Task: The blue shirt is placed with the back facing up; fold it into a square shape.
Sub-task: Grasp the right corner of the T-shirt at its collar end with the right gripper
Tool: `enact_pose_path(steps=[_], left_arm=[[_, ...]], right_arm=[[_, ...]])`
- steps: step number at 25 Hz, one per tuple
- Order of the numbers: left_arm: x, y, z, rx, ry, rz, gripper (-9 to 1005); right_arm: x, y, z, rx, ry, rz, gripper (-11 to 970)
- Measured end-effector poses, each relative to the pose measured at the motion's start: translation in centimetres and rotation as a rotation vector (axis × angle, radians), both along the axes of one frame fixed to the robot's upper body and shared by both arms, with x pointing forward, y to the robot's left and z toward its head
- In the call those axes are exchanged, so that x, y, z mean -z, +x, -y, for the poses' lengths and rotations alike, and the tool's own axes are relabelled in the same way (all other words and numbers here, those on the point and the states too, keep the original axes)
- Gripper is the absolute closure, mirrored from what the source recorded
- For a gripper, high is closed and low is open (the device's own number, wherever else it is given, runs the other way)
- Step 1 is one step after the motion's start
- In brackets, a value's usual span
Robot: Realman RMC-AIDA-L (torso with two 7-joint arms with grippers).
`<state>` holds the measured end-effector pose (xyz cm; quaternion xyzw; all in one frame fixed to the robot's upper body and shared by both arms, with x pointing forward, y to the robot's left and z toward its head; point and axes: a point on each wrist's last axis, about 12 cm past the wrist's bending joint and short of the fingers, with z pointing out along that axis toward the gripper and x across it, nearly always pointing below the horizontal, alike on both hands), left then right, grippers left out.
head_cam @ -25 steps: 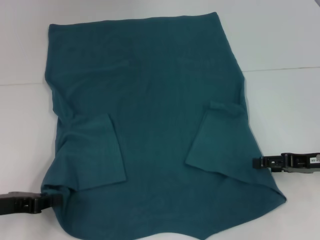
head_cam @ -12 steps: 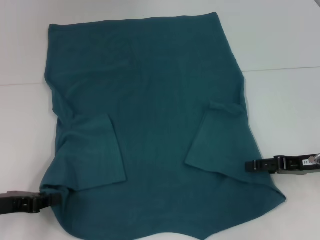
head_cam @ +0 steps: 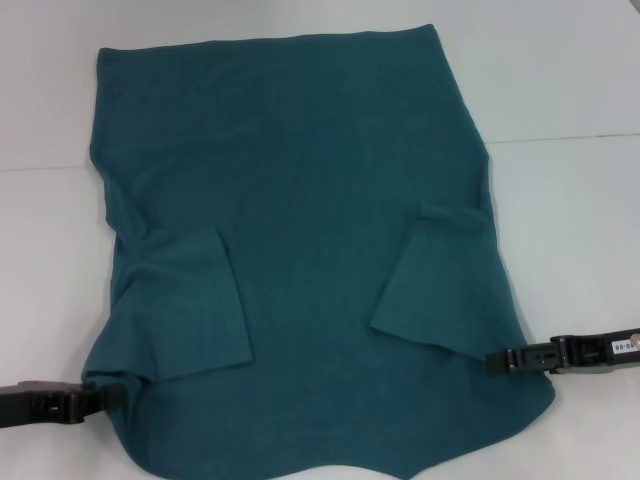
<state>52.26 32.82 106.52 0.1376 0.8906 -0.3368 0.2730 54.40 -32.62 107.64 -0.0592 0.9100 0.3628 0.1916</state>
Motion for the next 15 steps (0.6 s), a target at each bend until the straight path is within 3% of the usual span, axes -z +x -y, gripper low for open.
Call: enact_pose_path(steps=[9,15], left_arm=[[0.1,0.1,0.2,-0.005,-0.009,0.003,983],[0.0,0.2,0.2,-0.002,-0.01,0.013,983]], right_arm=[[-0.7,-0.7,-0.4,-0.065,0.059,-0.038,95],[-1.2,-0.7,0.3,-0.046,0.05,-0.07,95]])
